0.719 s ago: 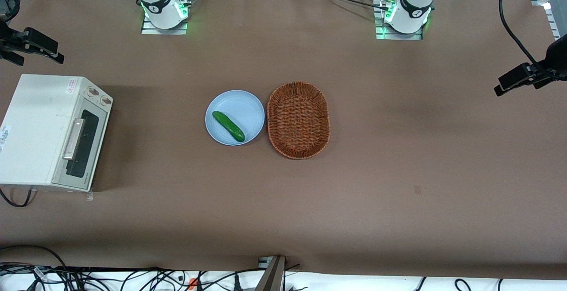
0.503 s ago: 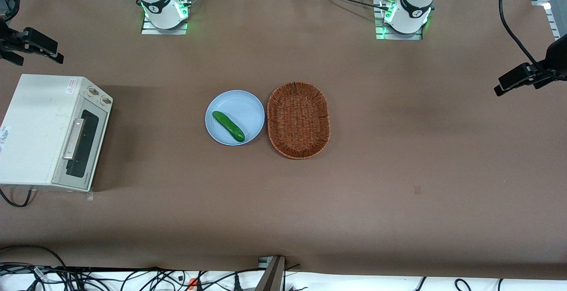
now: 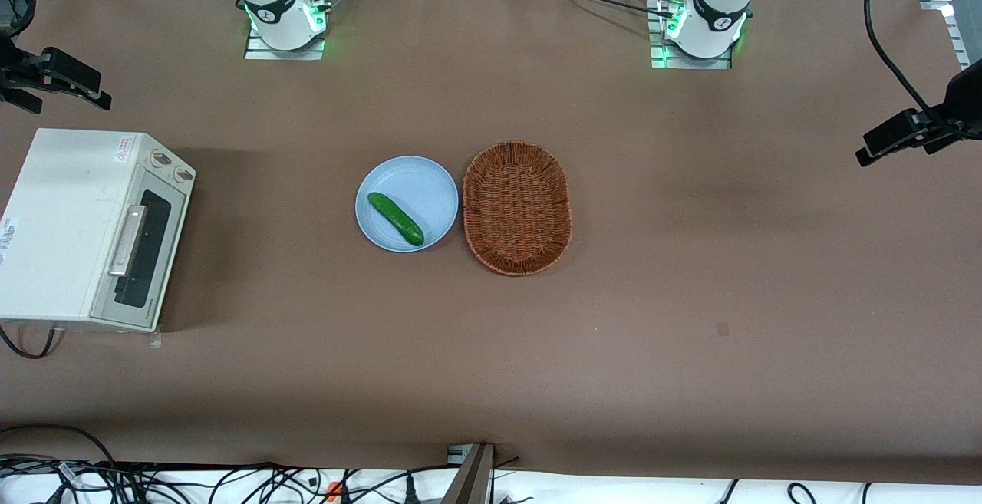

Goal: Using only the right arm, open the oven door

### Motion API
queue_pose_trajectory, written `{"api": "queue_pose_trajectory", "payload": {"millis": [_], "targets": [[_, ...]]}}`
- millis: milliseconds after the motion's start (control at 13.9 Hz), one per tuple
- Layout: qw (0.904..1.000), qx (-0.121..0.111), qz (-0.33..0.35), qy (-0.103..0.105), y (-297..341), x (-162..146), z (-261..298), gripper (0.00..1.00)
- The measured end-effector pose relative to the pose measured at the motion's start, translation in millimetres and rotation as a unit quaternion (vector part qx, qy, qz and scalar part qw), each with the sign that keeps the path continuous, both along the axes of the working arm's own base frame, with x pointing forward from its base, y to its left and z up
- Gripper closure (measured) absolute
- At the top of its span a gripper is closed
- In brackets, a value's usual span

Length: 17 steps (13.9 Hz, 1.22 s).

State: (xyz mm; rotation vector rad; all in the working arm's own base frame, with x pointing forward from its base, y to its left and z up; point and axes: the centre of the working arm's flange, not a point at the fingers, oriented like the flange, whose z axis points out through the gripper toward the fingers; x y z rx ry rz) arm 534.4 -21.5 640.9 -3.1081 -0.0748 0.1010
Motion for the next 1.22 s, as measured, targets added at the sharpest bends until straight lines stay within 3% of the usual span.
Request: {"api": "queue_pose_trajectory", "payload": {"millis": [359,1222], "targets": [[1.0,0.0,0.001,0.009,0.7,1.2,-6.1,0.0],[0.9993,-0.025,0.019,0.02,14.8,3.5,-14.6,0.0]]}}
